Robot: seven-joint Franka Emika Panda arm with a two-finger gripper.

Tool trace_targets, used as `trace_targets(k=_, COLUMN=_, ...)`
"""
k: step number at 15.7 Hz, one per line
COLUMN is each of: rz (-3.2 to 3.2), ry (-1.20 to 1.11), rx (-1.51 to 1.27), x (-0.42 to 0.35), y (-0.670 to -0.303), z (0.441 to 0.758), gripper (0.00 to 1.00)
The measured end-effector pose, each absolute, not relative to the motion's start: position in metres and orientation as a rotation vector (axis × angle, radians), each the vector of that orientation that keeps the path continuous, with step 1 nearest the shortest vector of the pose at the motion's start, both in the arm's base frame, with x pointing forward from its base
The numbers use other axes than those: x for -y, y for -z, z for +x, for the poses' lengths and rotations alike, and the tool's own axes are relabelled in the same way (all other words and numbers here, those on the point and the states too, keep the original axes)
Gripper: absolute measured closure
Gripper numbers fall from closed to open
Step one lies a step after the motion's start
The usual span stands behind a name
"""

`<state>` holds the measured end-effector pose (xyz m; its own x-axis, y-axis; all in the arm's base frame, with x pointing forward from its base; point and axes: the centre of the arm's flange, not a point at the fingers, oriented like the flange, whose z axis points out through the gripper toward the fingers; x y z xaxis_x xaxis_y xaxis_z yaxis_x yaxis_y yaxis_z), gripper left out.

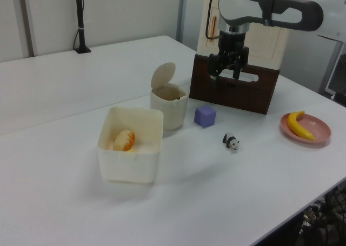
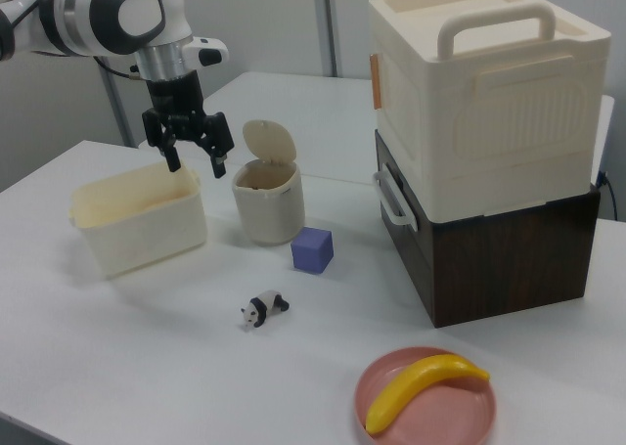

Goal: Close the trash can

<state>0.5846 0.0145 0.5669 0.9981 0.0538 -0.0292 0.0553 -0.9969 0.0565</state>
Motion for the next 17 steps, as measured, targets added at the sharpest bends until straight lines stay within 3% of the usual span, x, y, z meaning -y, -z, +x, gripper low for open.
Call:
trace_targets(k=13, rz=3.083, ry=0.061, rx=-0.094, x=-0.014, y=-0.564, z=0.584, gripper=0.0)
trace_targets(k=17, rz=3.085, ry=0.105, rx=-0.111, x=-0.019, y=-0.548, z=0.59, gripper=0.0)
